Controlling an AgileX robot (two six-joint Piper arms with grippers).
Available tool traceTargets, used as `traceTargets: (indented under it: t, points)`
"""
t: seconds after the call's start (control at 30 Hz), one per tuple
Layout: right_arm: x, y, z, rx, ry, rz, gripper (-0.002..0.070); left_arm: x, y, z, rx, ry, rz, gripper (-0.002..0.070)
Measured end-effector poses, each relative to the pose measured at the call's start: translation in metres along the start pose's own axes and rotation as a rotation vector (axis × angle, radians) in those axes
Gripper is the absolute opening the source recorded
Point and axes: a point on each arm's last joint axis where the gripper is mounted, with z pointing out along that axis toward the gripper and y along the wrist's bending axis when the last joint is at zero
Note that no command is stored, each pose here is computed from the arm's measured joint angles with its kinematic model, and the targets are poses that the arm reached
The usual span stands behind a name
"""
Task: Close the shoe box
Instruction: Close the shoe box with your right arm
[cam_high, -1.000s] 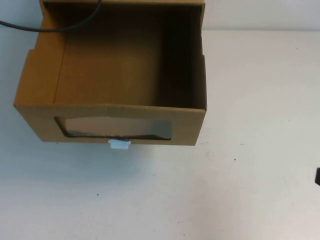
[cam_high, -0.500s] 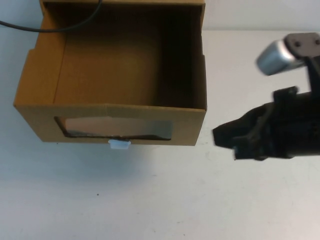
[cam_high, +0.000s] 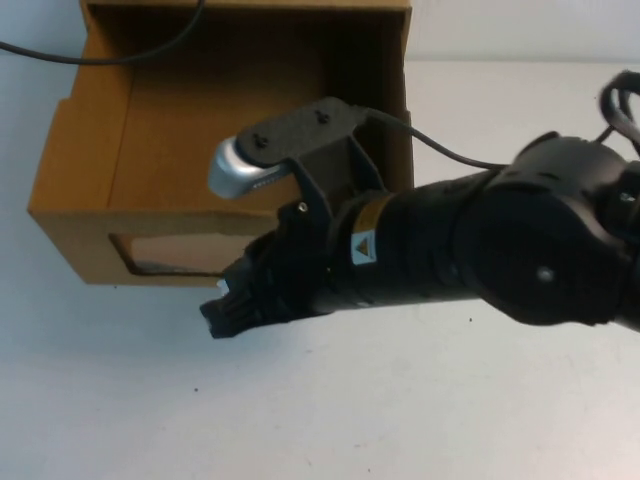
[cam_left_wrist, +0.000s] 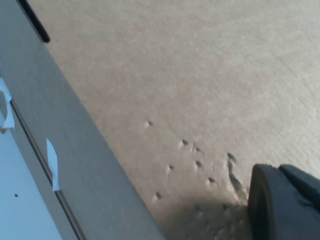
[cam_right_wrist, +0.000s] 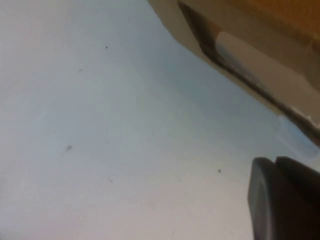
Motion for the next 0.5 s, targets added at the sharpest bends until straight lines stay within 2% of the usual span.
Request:
traceTargets:
  t: [0.3, 0.5]
  points:
    - [-0.027, -0.001, 0.03, 0.041, -0.033, -0.075, -0.0011, 0.0, 0.0, 0.0, 0.001, 0.002, -0.004, -0.0005]
    - [-0.036, -0.006, 0.038, 0.052, -0.065, -0.073, -0.0011, 0.0, 0.0, 0.0, 0.004, 0.004, -0.005, -0.0005]
